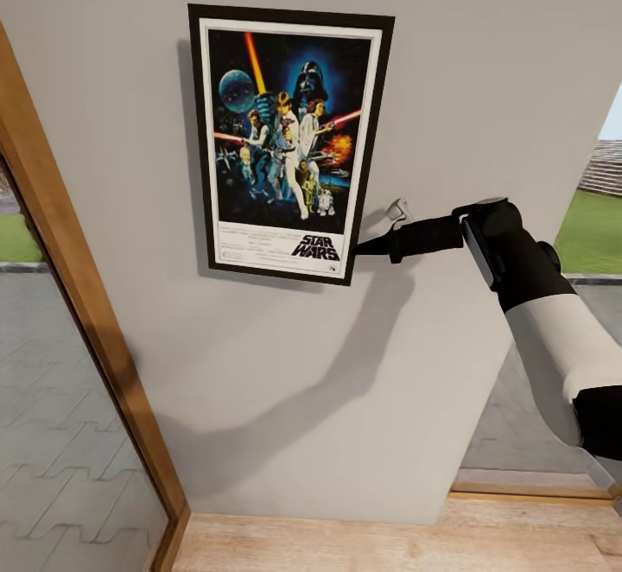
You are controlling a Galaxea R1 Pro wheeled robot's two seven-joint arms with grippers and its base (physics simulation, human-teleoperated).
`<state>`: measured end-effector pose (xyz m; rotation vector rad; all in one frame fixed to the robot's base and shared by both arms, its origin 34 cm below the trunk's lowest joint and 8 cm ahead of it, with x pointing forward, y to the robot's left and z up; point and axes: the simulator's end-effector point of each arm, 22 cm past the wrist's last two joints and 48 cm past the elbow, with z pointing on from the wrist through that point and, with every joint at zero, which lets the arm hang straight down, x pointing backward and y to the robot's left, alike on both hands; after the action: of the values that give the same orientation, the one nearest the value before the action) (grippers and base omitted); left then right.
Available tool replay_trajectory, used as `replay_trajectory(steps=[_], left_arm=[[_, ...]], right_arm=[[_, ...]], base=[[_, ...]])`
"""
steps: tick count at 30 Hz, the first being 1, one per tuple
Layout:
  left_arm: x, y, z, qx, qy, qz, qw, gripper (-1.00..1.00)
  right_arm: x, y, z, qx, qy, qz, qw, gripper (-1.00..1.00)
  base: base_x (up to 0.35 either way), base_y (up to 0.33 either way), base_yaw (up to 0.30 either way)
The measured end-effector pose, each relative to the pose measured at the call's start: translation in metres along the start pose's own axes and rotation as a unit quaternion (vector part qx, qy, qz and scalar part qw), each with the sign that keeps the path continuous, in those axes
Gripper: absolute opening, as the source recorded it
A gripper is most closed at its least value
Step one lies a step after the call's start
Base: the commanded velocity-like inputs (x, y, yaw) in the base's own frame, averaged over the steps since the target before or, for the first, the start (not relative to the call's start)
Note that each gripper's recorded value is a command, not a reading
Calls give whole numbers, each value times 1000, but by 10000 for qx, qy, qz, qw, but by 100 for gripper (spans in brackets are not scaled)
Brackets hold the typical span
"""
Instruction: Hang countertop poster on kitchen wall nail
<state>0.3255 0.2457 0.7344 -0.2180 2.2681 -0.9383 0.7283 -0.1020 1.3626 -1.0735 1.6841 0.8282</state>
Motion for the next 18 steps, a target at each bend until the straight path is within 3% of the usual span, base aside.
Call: replay_trajectory(steps=[18], left_arm=[[0,0,0,2,-2,2,10000,100]], right_arm=[[0,-1,-2,21,-5,-13,10000,-100]], base=[[0,0,0]])
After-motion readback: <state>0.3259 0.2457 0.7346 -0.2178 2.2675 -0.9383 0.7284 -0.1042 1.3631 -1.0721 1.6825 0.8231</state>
